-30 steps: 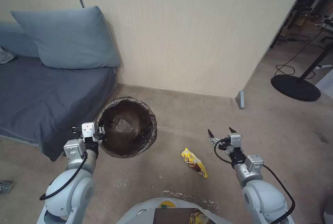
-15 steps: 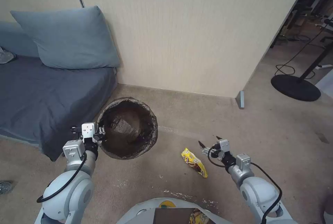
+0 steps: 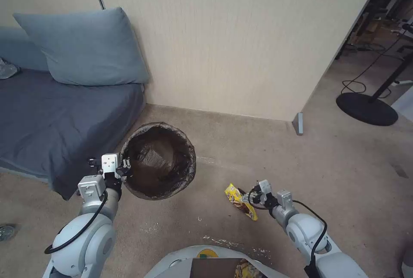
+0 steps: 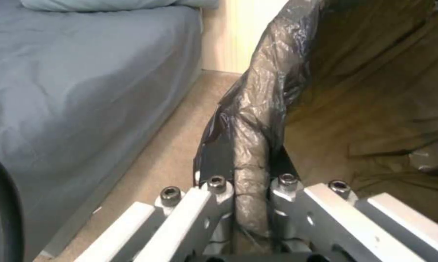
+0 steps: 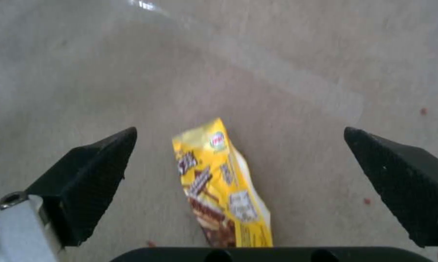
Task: Pick up the trash bin, then pick up the garbage from the floor and place it into the trash bin.
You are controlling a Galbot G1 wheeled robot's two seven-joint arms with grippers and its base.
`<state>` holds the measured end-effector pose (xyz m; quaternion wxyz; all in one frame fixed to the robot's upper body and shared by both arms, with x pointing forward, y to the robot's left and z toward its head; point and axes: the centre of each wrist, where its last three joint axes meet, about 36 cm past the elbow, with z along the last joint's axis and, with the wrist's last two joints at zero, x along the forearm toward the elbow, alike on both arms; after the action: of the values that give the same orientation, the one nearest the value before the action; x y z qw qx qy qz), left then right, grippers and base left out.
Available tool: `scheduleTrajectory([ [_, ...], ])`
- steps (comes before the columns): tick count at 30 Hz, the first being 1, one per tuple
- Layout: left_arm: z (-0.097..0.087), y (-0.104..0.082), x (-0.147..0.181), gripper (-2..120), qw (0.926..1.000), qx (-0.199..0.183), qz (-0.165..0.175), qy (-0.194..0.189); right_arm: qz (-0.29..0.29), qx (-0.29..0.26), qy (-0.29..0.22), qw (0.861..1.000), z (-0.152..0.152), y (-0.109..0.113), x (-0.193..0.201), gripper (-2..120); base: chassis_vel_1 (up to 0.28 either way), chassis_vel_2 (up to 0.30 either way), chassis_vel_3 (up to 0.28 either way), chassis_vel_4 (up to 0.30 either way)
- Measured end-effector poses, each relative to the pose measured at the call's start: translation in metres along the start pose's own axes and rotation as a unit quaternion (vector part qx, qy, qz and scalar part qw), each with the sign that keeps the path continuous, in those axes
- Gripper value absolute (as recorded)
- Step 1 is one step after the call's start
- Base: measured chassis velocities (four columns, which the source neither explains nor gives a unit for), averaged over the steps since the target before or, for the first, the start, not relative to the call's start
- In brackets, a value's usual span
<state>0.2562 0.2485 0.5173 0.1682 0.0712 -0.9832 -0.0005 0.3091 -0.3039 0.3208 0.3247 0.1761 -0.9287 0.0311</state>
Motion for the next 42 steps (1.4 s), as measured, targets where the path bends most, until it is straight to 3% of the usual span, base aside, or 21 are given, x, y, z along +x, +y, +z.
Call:
scheduleTrajectory([
  [24, 0.004, 0.0, 0.008, 2, 0.9999, -0.001, -0.009, 0.01, -0.005, -0.022, 0.087, 0.996, 0.045, -0.019, -0.062, 100, 0.0, 0.0, 0.0, 0.0],
  [42, 0.006, -0.002, 0.01, 2, 0.9999, 0.001, -0.011, 0.013, -0.013, -0.049, 0.098, 0.994, 0.049, -0.019, -0.102, 100, 0.0, 0.0, 0.0, 0.0],
])
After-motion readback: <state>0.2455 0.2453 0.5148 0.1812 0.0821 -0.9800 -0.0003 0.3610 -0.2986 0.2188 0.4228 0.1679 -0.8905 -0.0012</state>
